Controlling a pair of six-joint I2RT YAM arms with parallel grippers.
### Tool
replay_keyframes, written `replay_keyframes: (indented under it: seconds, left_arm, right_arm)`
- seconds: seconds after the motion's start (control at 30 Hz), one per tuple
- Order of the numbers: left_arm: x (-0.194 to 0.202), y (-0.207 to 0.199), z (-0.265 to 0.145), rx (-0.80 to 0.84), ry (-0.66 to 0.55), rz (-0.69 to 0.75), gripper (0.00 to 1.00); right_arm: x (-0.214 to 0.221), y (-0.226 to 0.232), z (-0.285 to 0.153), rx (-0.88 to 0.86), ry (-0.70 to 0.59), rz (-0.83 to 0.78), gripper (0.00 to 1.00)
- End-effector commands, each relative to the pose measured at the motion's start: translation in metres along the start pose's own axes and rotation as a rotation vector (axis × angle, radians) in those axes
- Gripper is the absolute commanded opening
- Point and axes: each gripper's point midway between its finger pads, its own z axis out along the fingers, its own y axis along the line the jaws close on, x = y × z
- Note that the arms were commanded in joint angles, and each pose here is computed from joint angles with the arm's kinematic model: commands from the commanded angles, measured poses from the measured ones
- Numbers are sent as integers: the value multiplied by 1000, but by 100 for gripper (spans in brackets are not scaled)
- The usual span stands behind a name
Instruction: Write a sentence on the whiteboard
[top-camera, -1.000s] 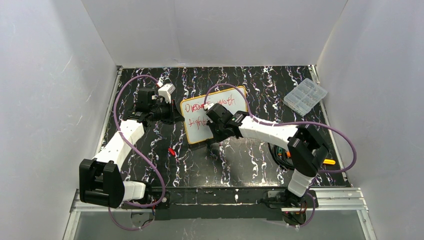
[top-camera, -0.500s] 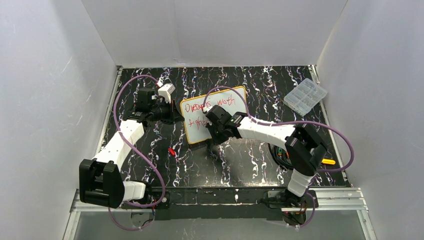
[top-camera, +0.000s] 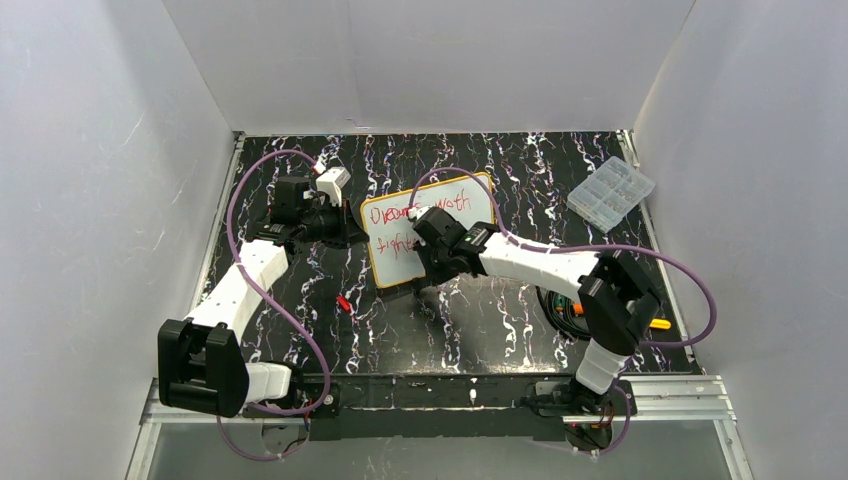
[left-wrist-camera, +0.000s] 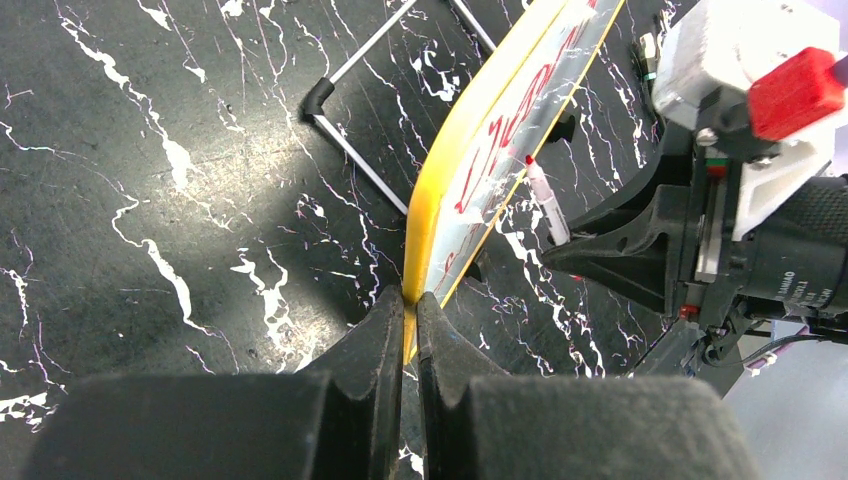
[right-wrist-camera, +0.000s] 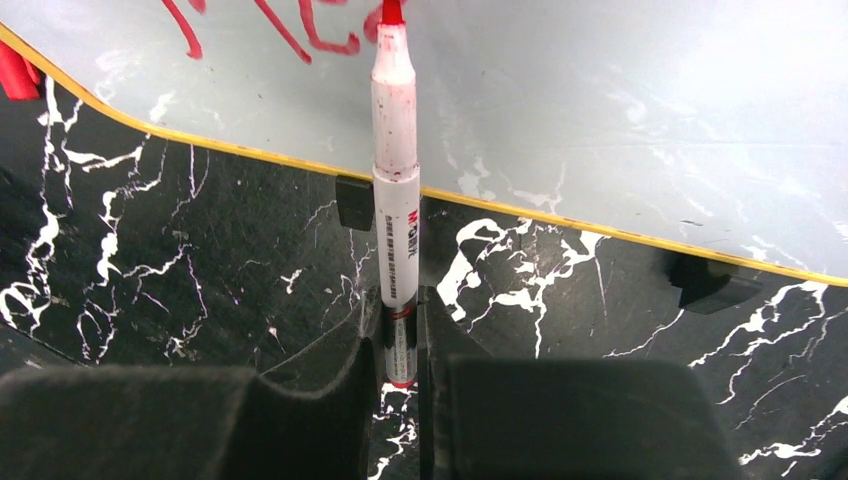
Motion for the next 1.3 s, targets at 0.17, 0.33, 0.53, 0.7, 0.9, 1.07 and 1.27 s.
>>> replay_keyframes:
  seconds: [0.17,0.33,0.53,0.7,0.9,1.07,1.27]
  left_arm:
    - [-5,-12,-10,29,-33,29,0]
    - [-5,-12,-10,29,-33,31,0]
    - [-4,-11,-9,29,-32,30,0]
    - [-4,-12,-10,28,-32,30,0]
    - [-5,-12,-10,28,-35,31,0]
    - [-5,-12,-10,28,-36,33,0]
    - [-6,-12,-11,28,-38,32,0]
  right_arm:
    - [-45,1,-18,22,-130,-4,1]
    - [-39,-3,-11,31,-105,5,1]
    - [-31,-7,-4,30,-79,15,1]
    - [-31,-5,1,16,-64,11,1]
    - [-30,-5,1,11,-59,9,1]
    - [-39,-11,-19,30,-123,17,1]
    - [-22,-18,-18,49,-104,31,1]
